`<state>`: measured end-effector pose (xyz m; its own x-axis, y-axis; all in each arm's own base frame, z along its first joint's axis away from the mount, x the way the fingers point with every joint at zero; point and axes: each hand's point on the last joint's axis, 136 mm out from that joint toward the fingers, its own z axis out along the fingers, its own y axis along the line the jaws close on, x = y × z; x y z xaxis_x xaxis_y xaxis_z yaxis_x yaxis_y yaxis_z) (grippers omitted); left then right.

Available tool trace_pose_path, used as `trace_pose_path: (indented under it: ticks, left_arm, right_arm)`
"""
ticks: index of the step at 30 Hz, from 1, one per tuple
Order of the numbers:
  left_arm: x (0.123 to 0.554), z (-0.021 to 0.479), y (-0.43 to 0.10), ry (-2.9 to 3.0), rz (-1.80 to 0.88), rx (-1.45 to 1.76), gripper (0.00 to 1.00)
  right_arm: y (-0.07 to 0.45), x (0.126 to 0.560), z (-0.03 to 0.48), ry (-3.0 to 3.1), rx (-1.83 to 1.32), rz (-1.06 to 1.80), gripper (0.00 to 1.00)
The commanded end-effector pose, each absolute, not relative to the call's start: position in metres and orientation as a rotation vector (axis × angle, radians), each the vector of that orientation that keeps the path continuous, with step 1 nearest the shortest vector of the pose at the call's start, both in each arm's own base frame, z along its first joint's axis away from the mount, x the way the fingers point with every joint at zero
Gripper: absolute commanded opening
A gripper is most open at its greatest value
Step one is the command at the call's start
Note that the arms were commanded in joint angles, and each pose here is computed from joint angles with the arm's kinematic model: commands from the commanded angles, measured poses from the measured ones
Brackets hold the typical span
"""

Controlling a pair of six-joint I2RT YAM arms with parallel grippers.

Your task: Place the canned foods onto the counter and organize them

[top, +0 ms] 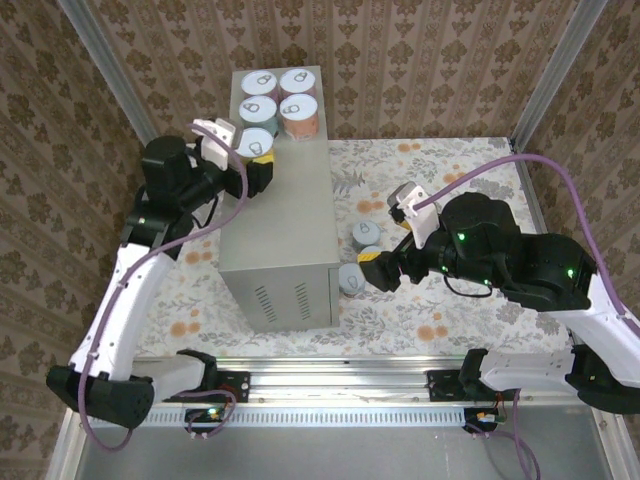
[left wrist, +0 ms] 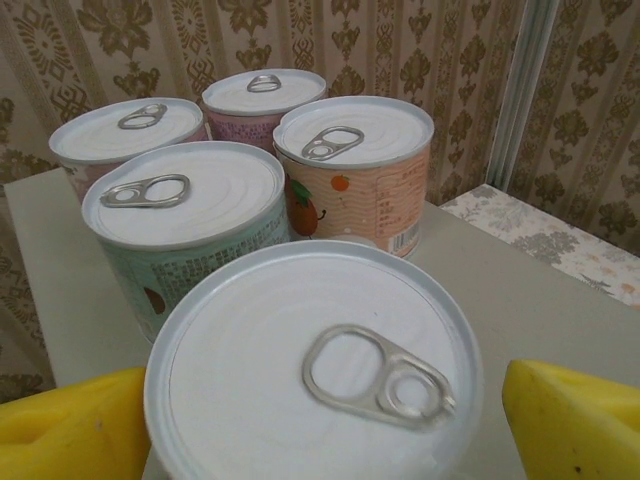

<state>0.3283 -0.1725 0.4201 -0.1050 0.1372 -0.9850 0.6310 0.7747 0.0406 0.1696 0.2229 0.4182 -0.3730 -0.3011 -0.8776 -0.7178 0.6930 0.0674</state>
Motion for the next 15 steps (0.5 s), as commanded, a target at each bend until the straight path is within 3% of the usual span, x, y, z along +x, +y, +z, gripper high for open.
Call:
trace_pose_path:
  ticks: [1,5,15]
  left_arm:
    - [0.312,0.426,-0.165,1.619,-0.477,0.585,0.89]
    - [0.309,0.414,-0.163,1.626,-0.487,0.572,0.89]
    - [0.322,0.399,-0.165,1.639,-0.512,0.586,0.75]
  right_arm:
    - [0.224,0.174,0.429,1.947,-0.759,0.556,1.00]
    - [0.223,0.174,0.433,1.946,-0.749,0.559,1.00]
    - [0.220,0.175,0.445,1.943,-0.726,0.558,1.00]
